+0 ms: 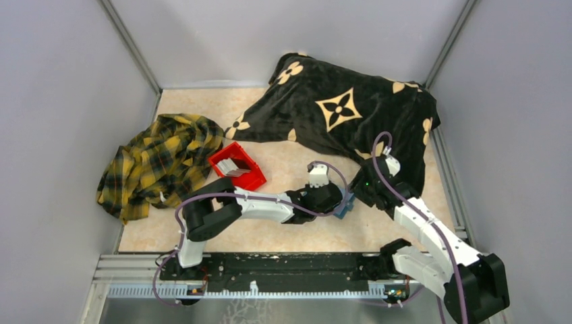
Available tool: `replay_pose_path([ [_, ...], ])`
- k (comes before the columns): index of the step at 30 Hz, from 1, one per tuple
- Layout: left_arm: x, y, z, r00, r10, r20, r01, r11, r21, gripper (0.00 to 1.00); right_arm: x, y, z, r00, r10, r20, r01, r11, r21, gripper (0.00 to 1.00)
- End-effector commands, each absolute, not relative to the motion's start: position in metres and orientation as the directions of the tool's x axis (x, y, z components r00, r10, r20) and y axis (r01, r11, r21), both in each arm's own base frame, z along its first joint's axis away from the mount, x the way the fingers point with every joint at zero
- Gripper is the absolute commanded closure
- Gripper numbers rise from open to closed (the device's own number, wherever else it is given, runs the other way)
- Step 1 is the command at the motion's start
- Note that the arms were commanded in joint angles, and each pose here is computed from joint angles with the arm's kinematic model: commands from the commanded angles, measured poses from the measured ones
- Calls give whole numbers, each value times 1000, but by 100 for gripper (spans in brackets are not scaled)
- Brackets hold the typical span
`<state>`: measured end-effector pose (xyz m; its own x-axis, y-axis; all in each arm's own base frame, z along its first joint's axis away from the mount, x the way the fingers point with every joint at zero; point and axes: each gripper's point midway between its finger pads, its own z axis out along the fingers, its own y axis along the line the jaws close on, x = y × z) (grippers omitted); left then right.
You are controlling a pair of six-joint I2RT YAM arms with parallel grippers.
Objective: Put the credit cards into the card holder
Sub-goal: Insert the credit card into the card holder.
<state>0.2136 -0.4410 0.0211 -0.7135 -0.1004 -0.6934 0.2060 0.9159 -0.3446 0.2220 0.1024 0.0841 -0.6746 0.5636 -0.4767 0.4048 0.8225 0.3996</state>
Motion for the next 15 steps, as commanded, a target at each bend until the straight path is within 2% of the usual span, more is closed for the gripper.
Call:
replay_pose_path([
  [1,164,-366,-81,-852,144,-503,212,974,-81,67,239,97,83,-630,606,-487,409,791,455,50],
  [15,163,-364,-82,-852,141,-504,210,974,-83,66,230,93,39,-665,621,-415,446,776,446,49],
])
